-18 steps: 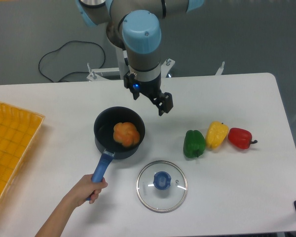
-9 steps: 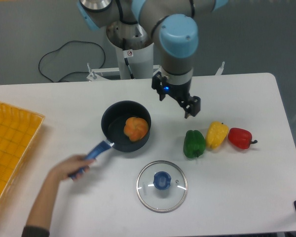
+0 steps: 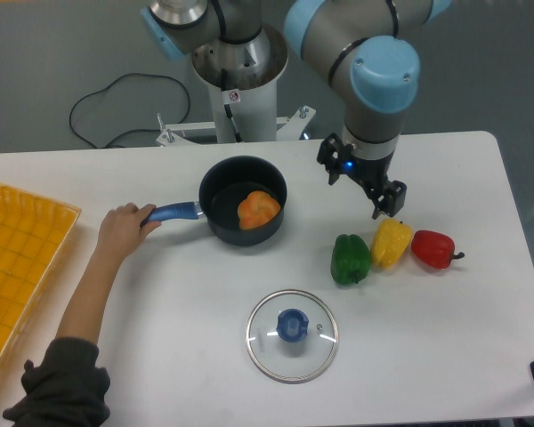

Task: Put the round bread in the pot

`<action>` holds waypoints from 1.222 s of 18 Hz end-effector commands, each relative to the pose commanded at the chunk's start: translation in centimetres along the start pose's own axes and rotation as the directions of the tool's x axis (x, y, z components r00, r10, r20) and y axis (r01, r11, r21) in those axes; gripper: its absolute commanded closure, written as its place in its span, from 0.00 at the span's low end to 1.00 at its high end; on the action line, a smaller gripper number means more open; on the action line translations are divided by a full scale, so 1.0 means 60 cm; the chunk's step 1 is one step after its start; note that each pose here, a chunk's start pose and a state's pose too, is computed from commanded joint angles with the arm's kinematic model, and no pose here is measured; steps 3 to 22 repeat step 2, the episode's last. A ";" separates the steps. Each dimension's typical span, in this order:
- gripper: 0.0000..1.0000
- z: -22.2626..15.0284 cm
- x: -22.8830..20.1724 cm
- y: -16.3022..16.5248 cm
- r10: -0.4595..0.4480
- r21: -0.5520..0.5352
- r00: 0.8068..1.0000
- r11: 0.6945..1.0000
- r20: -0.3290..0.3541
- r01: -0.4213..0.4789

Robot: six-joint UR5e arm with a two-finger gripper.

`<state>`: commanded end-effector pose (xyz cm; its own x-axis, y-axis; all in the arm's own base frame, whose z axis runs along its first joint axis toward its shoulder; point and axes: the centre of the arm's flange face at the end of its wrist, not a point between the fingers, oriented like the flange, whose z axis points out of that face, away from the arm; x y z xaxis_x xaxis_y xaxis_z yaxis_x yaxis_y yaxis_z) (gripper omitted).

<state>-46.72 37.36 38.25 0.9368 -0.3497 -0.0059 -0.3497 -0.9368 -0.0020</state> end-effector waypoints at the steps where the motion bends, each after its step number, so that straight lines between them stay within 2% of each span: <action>1: 0.00 0.003 -0.003 -0.002 0.008 0.009 1.000 1.000 -0.002 -0.008; 22: 0.00 0.001 -0.006 -0.002 0.006 0.017 1.000 1.000 0.002 -0.006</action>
